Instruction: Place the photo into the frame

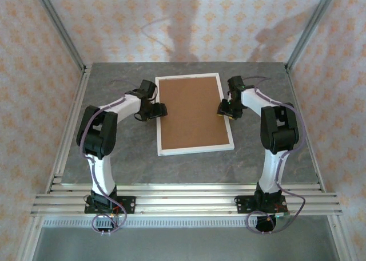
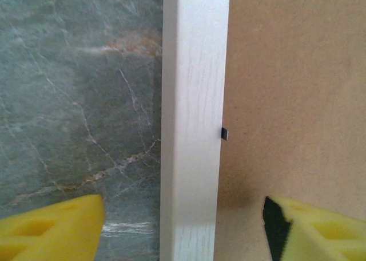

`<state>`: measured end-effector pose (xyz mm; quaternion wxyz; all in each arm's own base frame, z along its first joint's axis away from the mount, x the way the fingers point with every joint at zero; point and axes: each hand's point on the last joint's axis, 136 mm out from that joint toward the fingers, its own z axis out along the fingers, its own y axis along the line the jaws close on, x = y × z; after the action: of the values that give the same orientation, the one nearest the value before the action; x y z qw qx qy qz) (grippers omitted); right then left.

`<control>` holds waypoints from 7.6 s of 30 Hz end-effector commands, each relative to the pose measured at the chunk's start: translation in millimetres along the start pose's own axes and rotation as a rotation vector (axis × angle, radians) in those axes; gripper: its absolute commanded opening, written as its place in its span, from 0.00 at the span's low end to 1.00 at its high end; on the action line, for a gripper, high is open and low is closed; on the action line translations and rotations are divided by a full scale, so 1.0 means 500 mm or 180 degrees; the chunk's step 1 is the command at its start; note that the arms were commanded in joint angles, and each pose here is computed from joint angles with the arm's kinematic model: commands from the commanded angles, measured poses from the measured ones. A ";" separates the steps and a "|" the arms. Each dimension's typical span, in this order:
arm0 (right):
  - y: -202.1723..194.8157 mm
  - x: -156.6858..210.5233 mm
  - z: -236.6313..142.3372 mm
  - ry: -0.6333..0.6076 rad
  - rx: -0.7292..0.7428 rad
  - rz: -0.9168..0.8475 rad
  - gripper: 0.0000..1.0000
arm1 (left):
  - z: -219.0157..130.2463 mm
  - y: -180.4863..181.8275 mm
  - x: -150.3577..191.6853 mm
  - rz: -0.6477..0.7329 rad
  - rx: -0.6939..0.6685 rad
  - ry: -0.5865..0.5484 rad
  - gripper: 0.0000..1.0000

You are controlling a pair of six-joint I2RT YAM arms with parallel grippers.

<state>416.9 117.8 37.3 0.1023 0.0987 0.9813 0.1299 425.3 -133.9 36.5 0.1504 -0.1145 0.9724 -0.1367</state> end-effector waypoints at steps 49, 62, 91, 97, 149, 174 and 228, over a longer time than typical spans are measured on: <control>-0.002 -0.174 -0.029 -0.0279 -0.0048 0.0072 0.33 | 0.006 -0.031 -0.160 0.0216 0.0389 -0.0538 0.69; 0.004 -0.184 -0.006 -0.0141 -0.0083 0.0051 0.30 | 0.054 -0.021 -0.178 0.0313 0.0224 -0.0400 0.59; 0.031 -0.058 0.128 0.0685 -0.0007 -0.0085 0.48 | 0.104 -0.026 -0.121 0.0391 0.0207 -0.0099 0.31; 0.044 -0.028 0.165 0.0839 -0.0047 -0.0007 0.53 | 0.109 -0.030 -0.114 0.0372 0.0223 -0.0070 0.31; -0.065 0.092 -0.037 0.0267 0.0262 0.0082 0.57 | 0.092 0.014 -0.122 0.0109 0.0112 -0.0197 0.31; -0.043 0.144 0.036 0.0531 0.0164 0.0129 0.57 | 0.092 0.009 -0.118 0.0090 0.0159 -0.0194 0.31; -0.074 0.384 -0.097 0.0659 0.0086 0.0280 0.56 | 0.083 0.011 -0.112 -0.0029 0.0196 -0.0257 0.31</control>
<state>217.0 104.6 43.7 -0.0010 0.1280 0.9851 0.1145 521.9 -124.4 37.3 0.2552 -0.1100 0.9439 -0.1783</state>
